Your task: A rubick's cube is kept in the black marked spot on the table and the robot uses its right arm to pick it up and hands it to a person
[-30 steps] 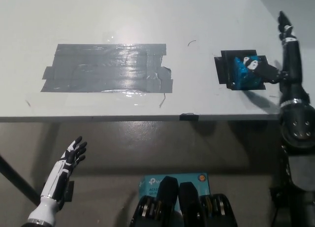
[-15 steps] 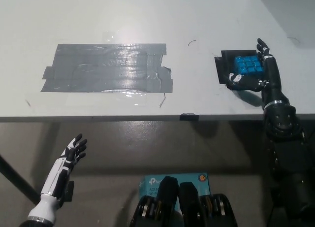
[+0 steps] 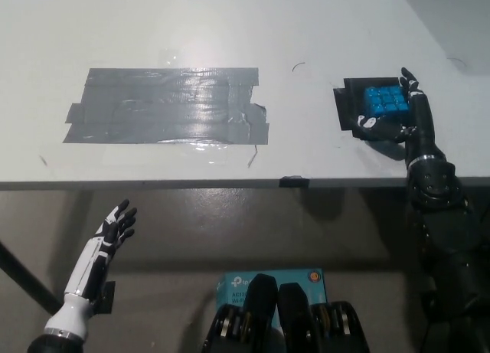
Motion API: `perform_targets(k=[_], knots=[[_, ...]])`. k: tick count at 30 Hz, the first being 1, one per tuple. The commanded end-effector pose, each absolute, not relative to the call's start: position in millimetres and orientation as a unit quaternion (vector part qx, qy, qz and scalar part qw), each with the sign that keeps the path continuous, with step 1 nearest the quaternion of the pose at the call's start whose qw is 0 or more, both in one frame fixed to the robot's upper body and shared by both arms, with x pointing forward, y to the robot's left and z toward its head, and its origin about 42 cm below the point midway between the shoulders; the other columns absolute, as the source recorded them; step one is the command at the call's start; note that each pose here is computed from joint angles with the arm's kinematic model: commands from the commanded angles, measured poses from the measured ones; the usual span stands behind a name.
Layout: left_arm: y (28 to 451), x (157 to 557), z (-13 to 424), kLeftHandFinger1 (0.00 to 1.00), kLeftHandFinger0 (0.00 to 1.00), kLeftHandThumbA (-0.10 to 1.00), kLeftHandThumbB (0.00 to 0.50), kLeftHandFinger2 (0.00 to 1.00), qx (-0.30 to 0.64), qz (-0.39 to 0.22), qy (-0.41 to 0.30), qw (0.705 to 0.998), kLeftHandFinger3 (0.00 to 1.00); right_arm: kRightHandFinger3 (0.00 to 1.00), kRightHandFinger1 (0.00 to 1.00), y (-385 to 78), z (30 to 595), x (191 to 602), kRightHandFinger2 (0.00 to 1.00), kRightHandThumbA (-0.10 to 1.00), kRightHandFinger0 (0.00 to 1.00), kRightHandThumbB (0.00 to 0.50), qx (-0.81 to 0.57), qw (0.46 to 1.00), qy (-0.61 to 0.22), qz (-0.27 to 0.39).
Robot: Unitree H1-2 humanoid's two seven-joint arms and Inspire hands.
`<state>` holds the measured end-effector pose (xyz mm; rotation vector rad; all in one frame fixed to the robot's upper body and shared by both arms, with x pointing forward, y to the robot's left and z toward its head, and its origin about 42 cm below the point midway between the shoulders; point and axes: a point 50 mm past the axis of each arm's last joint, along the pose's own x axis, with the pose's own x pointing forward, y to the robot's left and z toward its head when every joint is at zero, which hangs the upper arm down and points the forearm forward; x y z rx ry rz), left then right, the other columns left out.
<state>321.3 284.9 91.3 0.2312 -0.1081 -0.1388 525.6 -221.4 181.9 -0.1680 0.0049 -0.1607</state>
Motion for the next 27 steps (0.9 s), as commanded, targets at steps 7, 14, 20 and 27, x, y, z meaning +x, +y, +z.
perform_targets(k=[7, 14, 20, 27], knots=[[287, 331, 109, 1.00, 1.00, 1.00, 0.230, 1.00, 0.121, -0.077, -0.087, 0.986, 1.00, 1.00, 1.00, -215, 205, 544, 1.00, 0.90, 1.00, 0.467, -0.064, 0.994, -0.016, -0.091], [288, 334, 113, 1.00, 1.00, 1.00, 0.225, 1.00, 0.121, -0.078, -0.089, 0.986, 1.00, 0.47, 0.22, -209, 187, 545, 0.38, 0.01, 0.10, 0.297, -0.285, 0.948, 0.045, -0.131], [288, 335, 112, 1.00, 1.00, 1.00, 0.239, 1.00, 0.123, -0.078, -0.092, 0.985, 1.00, 0.37, 0.20, -210, 156, 533, 0.39, -0.10, 0.00, 0.310, -0.375, 0.917, 0.077, -0.109], [287, 339, 117, 1.00, 1.00, 1.00, 0.218, 1.00, 0.125, -0.076, -0.100, 0.984, 1.00, 0.49, 0.37, -217, 150, 529, 0.72, -0.10, 0.00, 0.258, -0.384, 0.914, 0.067, -0.109]])
